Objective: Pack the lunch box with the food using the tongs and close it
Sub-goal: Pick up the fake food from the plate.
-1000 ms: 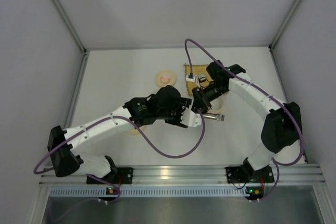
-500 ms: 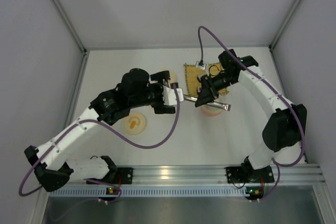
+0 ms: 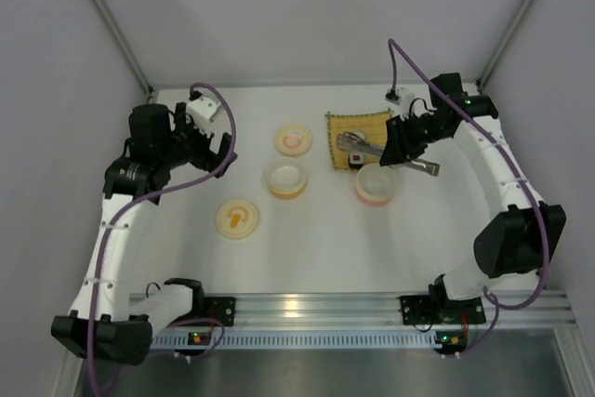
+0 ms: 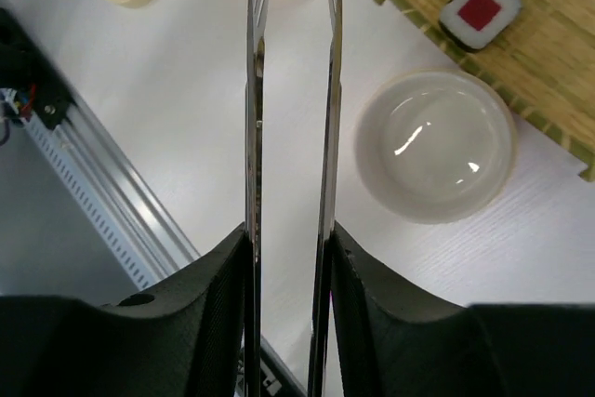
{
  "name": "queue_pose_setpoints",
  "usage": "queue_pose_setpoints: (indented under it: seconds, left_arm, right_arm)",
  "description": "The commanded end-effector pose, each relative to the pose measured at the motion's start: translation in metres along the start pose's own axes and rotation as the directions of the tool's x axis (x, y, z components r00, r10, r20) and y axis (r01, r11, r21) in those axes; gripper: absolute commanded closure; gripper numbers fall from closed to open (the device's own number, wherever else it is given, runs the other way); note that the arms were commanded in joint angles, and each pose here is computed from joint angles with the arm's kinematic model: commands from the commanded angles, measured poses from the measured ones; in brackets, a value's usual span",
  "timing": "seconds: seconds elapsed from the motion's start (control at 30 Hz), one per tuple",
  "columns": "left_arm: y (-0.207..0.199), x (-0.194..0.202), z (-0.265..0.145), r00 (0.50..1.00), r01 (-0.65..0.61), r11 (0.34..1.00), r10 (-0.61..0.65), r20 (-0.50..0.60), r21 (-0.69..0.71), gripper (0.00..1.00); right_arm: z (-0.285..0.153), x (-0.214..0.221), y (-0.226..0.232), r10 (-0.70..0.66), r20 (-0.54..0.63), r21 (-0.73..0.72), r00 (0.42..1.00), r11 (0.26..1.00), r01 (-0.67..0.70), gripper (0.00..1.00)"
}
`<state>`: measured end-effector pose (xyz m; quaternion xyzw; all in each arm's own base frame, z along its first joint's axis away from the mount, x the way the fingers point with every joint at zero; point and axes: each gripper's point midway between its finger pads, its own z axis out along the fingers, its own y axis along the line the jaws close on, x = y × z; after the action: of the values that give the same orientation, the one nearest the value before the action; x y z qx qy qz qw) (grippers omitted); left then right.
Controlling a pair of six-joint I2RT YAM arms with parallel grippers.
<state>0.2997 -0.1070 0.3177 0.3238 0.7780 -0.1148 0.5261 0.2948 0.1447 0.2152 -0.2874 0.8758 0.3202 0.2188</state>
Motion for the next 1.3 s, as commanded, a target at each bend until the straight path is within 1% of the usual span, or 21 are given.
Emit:
queue_pose_setpoints:
  seconds: [0.0, 0.07, 0.1, 0.13, 0.17, 0.2, 0.23, 0.3, 0.4, 0.43, 0.53, 0.63, 0.73, 0.93, 1.07, 1.27]
  left_arm:
    - [-0.011, 0.038, 0.006, 0.969, 0.237, 0.968, -0.23, -0.087, 0.08, 0.02]
    - [-0.009, 0.062, 0.015, 0.94, 0.324, 0.943, -0.311, -0.142, 0.081, 0.02]
    - [-0.004, 0.068, 0.016, 0.925, 0.366, 0.926, -0.351, -0.148, 0.088, 0.02]
    - [0.004, 0.081, 0.018, 0.894, 0.433, 0.897, -0.416, -0.165, 0.086, 0.02]
    - [0.006, 0.092, 0.022, 0.871, 0.475, 0.875, -0.452, -0.192, 0.091, 0.02]
    - [0.015, 0.099, 0.02, 0.85, 0.51, 0.857, -0.489, -0.194, 0.074, 0.02]
    - [0.014, 0.1, 0.02, 0.839, 0.533, 0.84, -0.508, -0.197, 0.105, 0.02]
    - [0.019, 0.107, 0.02, 0.822, 0.558, 0.824, -0.531, -0.205, 0.104, 0.02]
    - [0.022, 0.11, 0.019, 0.825, 0.553, 0.828, -0.53, -0.197, 0.093, 0.02]
    - [0.023, 0.108, 0.018, 0.833, 0.542, 0.835, -0.521, -0.187, 0.089, 0.02]
    - [0.025, 0.107, 0.015, 0.842, 0.527, 0.847, -0.51, -0.175, 0.069, 0.02]
    - [0.024, 0.11, 0.014, 0.843, 0.524, 0.85, -0.509, -0.175, 0.055, 0.02]
    - [0.02, 0.117, 0.014, 0.839, 0.53, 0.847, -0.513, -0.181, 0.052, 0.02]
    - [0.022, 0.121, 0.015, 0.833, 0.537, 0.843, -0.525, -0.175, 0.027, 0.02]
    - [0.025, 0.118, 0.014, 0.841, 0.526, 0.851, -0.516, -0.159, 0.019, 0.02]
    - [0.028, 0.121, 0.014, 0.838, 0.527, 0.85, -0.522, -0.157, -0.009, 0.02]
  right_arm:
    - [-0.026, -0.027, -0.014, -0.073, 0.113, 0.19, 0.991, 0.98, 0.051, 0.63]
    - [-0.031, -0.032, -0.024, -0.077, 0.133, 0.254, 0.988, 0.966, 0.041, 0.62]
    - [-0.031, -0.032, -0.028, -0.066, 0.137, 0.272, 0.988, 0.962, 0.027, 0.61]
    - [-0.033, -0.035, -0.034, -0.07, 0.149, 0.308, 0.986, 0.951, 0.021, 0.6]
    - [-0.033, -0.035, -0.042, -0.065, 0.145, 0.334, 0.987, 0.943, 0.013, 0.59]
    - [-0.032, -0.036, -0.044, -0.061, 0.147, 0.344, 0.987, 0.939, 0.006, 0.58]
    - [-0.032, -0.039, -0.048, -0.066, 0.153, 0.356, 0.986, 0.934, 0.007, 0.56]
    - [-0.028, -0.041, -0.057, -0.052, 0.146, 0.376, 0.988, 0.927, -0.007, 0.53]
    - [-0.023, -0.046, -0.069, -0.034, 0.14, 0.391, 0.99, 0.92, -0.023, 0.46]
    - [-0.02, -0.048, -0.072, -0.032, 0.138, 0.394, 0.99, 0.919, -0.025, 0.42]
    - [-0.014, -0.052, -0.085, -0.016, 0.127, 0.407, 0.992, 0.912, -0.037, 0.41]
    - [-0.006, -0.057, -0.098, -0.003, 0.117, 0.416, 0.993, 0.908, -0.046, 0.4]
    - [0.008, -0.056, -0.113, 0.018, 0.081, 0.419, 0.997, 0.906, -0.05, 0.39]
    - [0.018, -0.063, -0.13, 0.02, 0.068, 0.444, 0.997, 0.895, -0.048, 0.39]
    - [0.026, -0.064, -0.136, 0.023, 0.054, 0.445, 0.998, 0.895, -0.044, 0.38]
    - [0.041, -0.063, -0.137, 0.012, 0.022, 0.443, 1.0, 0.896, -0.021, 0.39]
